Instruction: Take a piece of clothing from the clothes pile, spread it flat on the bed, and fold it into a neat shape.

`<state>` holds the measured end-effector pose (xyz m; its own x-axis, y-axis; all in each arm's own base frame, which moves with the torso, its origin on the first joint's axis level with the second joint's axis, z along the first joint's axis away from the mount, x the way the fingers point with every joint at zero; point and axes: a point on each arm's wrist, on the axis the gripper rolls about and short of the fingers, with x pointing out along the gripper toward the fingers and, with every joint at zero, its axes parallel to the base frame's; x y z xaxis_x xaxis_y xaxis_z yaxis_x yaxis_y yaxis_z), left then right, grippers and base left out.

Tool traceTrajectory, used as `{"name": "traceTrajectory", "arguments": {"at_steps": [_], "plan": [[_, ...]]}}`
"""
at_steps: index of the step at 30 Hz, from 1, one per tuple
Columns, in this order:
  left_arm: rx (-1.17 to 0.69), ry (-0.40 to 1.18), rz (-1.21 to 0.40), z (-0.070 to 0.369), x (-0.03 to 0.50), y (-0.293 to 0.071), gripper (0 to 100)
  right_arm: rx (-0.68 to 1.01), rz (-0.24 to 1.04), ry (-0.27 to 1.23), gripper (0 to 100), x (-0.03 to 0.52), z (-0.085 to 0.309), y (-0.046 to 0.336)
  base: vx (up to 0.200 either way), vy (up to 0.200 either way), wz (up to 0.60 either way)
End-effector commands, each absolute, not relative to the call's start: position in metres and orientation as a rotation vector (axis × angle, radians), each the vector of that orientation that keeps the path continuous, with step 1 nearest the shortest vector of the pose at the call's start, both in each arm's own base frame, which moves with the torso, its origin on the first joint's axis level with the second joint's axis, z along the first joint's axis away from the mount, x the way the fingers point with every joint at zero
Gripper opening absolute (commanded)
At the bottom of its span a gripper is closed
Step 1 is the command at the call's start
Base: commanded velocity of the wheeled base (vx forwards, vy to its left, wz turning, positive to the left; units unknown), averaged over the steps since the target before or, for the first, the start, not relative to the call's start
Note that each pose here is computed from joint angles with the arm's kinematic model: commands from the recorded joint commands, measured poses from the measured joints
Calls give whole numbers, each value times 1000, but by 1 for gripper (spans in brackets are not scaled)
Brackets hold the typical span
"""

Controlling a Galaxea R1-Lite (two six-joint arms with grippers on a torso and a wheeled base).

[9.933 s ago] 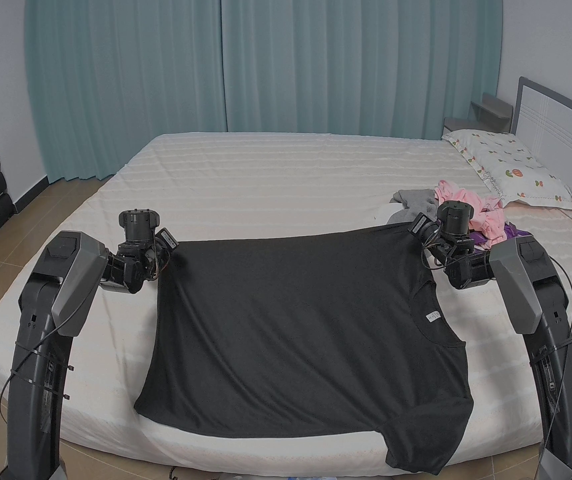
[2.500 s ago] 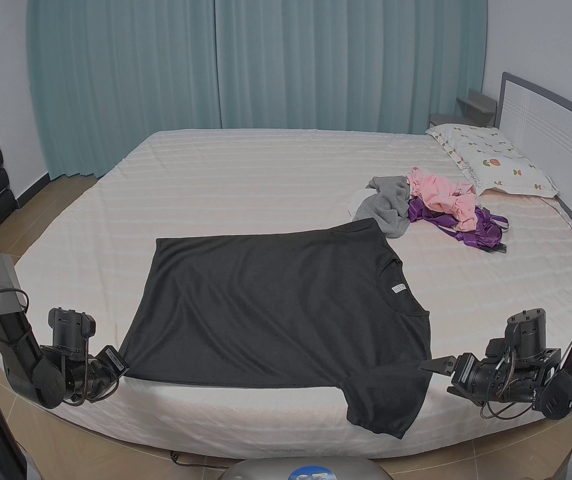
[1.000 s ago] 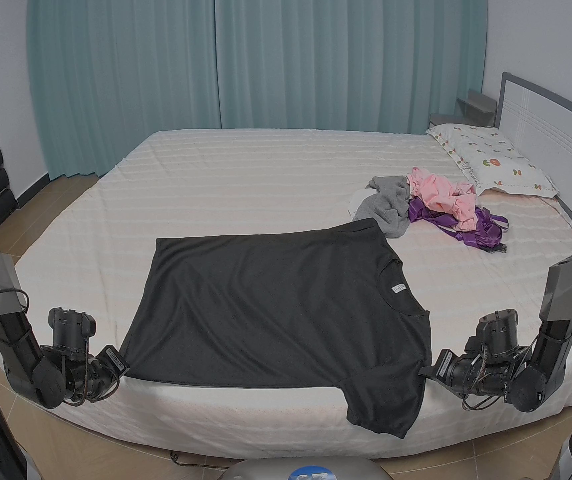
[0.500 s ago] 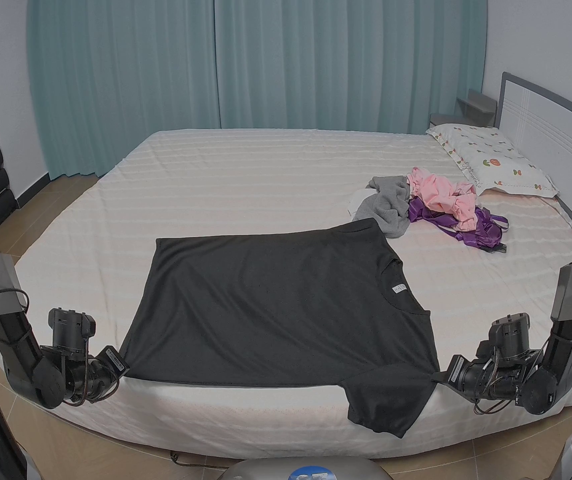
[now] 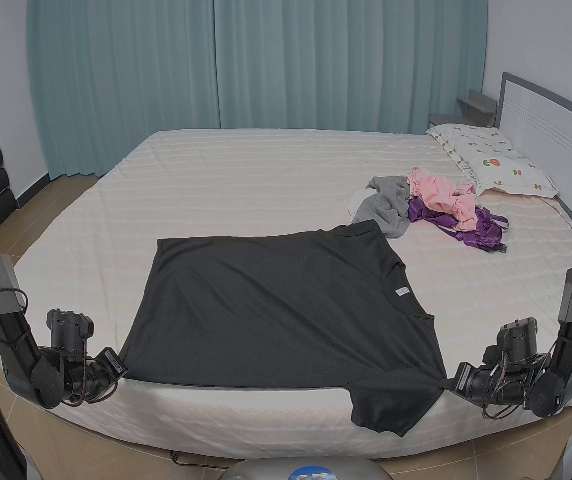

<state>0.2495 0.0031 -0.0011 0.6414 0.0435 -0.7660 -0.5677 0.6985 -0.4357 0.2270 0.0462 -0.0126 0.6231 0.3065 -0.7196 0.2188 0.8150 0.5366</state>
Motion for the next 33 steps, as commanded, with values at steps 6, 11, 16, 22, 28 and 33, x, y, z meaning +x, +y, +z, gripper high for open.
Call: {"name": "traceTrajectory", "arguments": {"at_steps": [6,11,16,22,28,33], "plan": [[-728,818,386,-6,252,3,0,652,56,912,0,229,-13,47,0,0,0],[-736,825,370,-6,252,3,100,654,57,913,0,230,-13,47,0,0,0],[-748,835,353,-8,255,2,100,665,78,913,0,230,-12,47,0,0,0],[-757,823,339,-11,258,2,100,672,78,914,0,231,-12,46,0,0,0],[-824,841,241,-9,260,1,100,675,88,913,0,231,-11,46,0,0,0],[-890,831,202,-7,268,7,100,700,92,910,0,231,-10,46,0,0,0]]}}
